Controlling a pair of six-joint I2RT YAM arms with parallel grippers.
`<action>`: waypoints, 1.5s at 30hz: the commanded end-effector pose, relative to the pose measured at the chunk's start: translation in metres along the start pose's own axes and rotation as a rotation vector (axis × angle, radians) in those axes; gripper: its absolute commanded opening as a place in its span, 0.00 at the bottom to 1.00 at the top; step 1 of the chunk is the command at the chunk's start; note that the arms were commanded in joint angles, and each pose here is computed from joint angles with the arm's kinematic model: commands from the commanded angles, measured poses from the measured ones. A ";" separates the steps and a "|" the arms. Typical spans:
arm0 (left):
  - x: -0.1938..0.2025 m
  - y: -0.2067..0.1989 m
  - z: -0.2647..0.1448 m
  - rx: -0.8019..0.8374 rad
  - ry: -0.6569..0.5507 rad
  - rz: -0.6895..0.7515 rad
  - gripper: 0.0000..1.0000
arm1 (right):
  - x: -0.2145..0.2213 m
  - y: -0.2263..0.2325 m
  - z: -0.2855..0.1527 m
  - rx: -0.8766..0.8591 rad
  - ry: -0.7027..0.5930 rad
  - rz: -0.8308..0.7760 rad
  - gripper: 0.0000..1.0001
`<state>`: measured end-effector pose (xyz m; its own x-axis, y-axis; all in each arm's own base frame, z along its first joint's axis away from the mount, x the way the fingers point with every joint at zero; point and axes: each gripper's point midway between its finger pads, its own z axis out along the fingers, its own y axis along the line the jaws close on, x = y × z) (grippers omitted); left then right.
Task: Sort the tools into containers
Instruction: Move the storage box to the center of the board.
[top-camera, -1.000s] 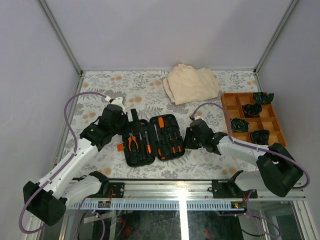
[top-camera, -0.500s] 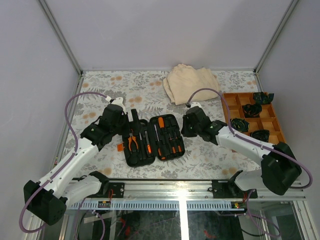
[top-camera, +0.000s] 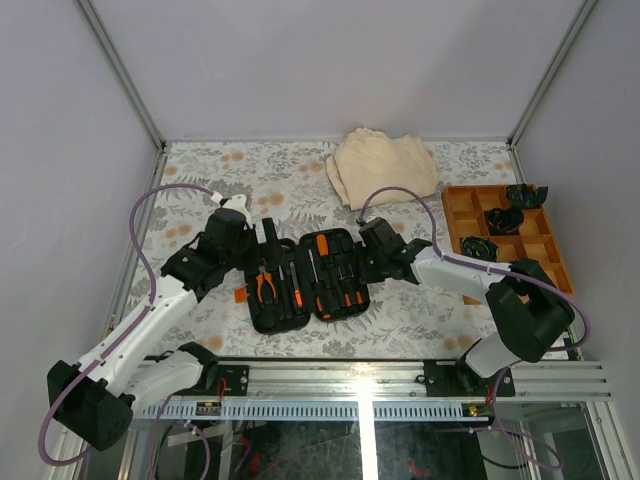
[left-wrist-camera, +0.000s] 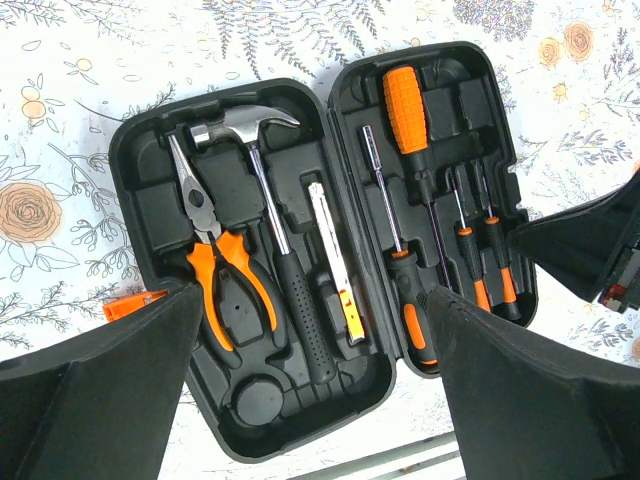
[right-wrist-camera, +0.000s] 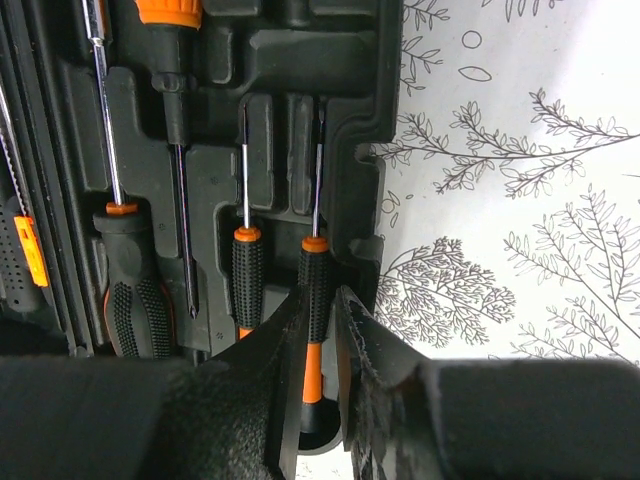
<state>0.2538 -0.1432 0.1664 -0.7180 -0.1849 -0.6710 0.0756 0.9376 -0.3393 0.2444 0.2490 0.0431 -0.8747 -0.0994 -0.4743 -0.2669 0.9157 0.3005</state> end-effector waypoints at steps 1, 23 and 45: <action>-0.001 0.002 0.002 -0.007 -0.009 -0.007 0.93 | -0.020 0.017 0.002 -0.047 -0.044 -0.028 0.23; -0.001 0.002 0.002 -0.006 -0.008 -0.005 0.93 | 0.026 -0.018 0.035 0.158 0.156 -0.069 0.01; -0.002 0.001 0.001 -0.003 -0.015 -0.005 0.93 | -0.061 0.048 -0.003 -0.067 -0.153 -0.193 0.24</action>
<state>0.2538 -0.1432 0.1664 -0.7180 -0.1849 -0.6710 0.0756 0.9376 -0.3393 0.2776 0.2908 0.0374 -0.8324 -0.1913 -0.5201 -0.3583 0.9018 0.2416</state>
